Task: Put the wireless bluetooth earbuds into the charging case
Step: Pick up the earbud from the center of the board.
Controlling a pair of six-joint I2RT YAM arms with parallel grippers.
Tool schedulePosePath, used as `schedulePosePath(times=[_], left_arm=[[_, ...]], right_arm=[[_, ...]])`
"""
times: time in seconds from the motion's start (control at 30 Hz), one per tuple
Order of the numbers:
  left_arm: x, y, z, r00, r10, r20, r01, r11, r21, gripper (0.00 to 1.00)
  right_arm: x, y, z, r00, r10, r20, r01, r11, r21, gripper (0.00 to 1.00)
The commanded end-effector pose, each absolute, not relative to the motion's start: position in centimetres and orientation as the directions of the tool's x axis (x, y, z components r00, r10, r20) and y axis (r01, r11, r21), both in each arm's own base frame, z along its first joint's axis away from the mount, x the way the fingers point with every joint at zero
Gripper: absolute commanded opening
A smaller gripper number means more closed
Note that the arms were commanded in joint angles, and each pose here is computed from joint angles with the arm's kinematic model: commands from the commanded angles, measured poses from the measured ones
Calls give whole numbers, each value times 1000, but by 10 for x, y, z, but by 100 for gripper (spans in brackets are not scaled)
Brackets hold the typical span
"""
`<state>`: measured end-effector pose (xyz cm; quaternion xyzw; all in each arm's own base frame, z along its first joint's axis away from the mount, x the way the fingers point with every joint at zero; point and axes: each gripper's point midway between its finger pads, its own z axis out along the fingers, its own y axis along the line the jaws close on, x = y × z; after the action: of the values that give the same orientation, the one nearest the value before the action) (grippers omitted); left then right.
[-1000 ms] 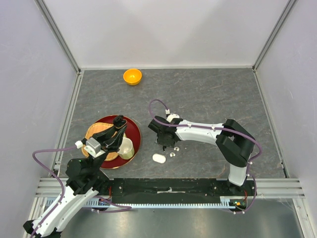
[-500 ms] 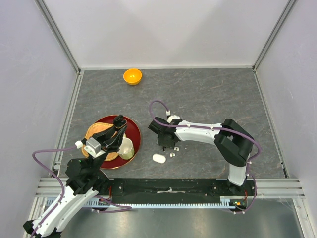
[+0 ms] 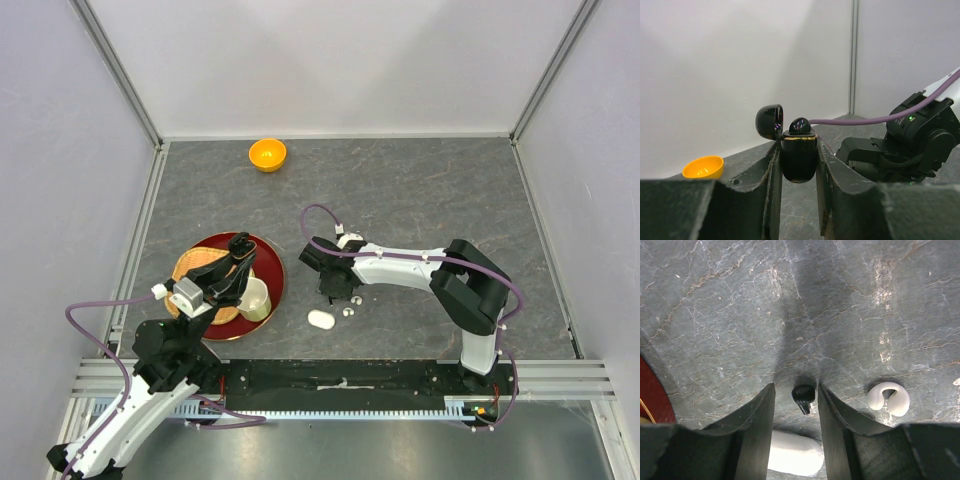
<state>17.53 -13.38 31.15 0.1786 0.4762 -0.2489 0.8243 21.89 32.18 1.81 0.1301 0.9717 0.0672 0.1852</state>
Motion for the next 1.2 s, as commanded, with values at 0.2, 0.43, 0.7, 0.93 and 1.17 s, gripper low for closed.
schedulePosePath(times=[0.2,0.43,0.7,0.93,1.17], left_arm=[[161,-123,338,468,-328,-821,592,806,15,2],[161,-122,337,467,-326,-822,591,807,16,2],[162,-123,335,462,-328,-824,592,806,11,2],[162,-123,334,459,-328,-825,591,807,8,2],[163,-123,334,459,-326,-826,589,808,8,2]], right_arm=[[213,318,8,-907,255,-334,218,965,144,43],[211,317,6,-913,237,-331,202,970,136,41],[206,313,2,-924,192,-331,165,980,107,39],[204,311,-3,-928,184,-324,163,982,92,35],[204,311,-4,-929,186,-321,165,982,92,28]])
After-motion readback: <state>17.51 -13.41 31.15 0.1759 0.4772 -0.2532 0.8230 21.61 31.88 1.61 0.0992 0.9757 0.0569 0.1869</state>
